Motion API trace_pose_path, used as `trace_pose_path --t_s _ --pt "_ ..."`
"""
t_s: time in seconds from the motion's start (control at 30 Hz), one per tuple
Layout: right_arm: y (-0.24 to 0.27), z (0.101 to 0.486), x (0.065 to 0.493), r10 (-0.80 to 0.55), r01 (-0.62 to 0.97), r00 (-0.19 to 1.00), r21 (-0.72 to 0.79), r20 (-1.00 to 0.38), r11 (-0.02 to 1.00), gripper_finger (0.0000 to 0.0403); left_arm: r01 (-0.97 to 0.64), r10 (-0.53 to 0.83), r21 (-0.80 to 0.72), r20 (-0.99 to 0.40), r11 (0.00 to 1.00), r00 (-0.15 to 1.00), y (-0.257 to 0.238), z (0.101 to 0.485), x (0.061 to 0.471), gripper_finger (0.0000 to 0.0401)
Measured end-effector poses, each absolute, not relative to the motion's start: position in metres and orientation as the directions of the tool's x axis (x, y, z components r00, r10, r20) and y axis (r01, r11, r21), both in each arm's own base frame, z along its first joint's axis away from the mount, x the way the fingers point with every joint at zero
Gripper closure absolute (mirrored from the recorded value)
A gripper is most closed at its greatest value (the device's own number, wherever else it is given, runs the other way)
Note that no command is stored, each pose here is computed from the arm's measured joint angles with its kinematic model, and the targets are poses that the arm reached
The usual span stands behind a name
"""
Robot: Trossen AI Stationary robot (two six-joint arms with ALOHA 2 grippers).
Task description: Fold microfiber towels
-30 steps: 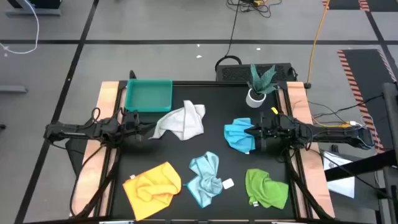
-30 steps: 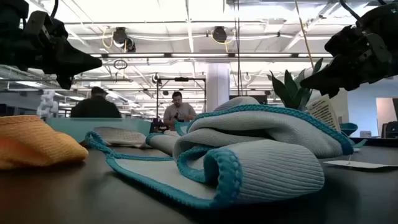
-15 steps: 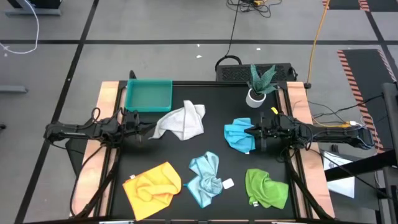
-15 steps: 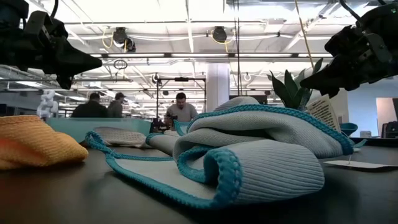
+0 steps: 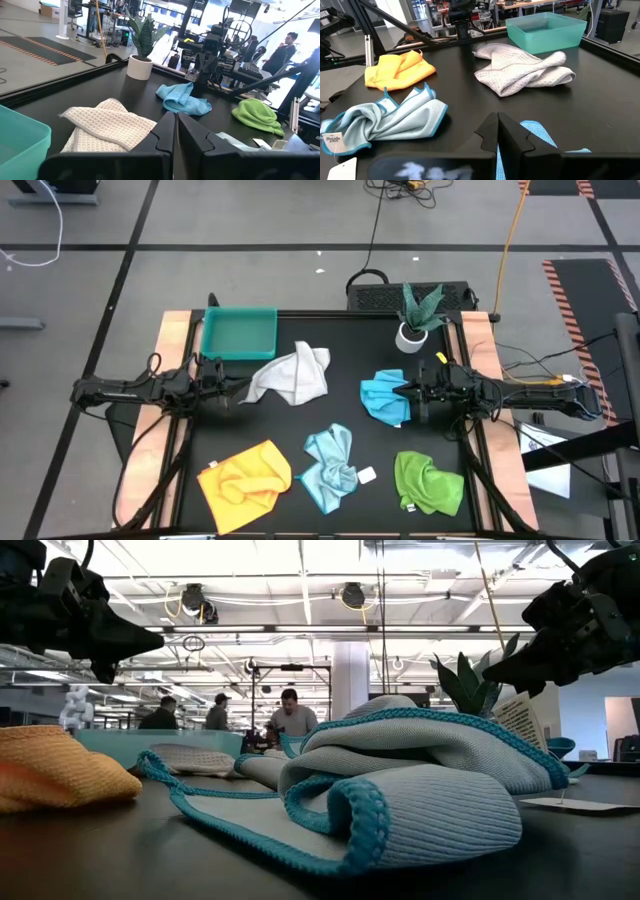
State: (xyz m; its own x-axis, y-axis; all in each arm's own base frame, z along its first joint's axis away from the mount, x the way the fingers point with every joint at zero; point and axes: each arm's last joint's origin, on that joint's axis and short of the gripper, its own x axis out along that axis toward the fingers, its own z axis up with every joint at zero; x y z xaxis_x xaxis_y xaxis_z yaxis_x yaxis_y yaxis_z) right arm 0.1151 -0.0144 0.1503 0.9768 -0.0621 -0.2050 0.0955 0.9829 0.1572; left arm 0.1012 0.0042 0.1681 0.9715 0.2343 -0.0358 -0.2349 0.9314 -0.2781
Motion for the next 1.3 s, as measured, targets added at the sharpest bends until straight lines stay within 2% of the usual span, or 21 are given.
trace_pose_path --t_s 1.13,1.3 --pt "-0.0144 0.1503 0.1151 -0.062 0.095 0.977 0.157 -0.205 0.983 0.0403 -0.227 0.234 -0.285 -0.01 0.931 0.972 0.0042 0.1706 0.1013 0.038" --pt "-0.0144 0.1503 0.1151 -0.062 0.096 0.977 0.157 -0.205 0.983 0.0403 -0.216 0.234 -0.357 0.006 0.909 0.972 0.0042 0.1722 0.1013 0.038"
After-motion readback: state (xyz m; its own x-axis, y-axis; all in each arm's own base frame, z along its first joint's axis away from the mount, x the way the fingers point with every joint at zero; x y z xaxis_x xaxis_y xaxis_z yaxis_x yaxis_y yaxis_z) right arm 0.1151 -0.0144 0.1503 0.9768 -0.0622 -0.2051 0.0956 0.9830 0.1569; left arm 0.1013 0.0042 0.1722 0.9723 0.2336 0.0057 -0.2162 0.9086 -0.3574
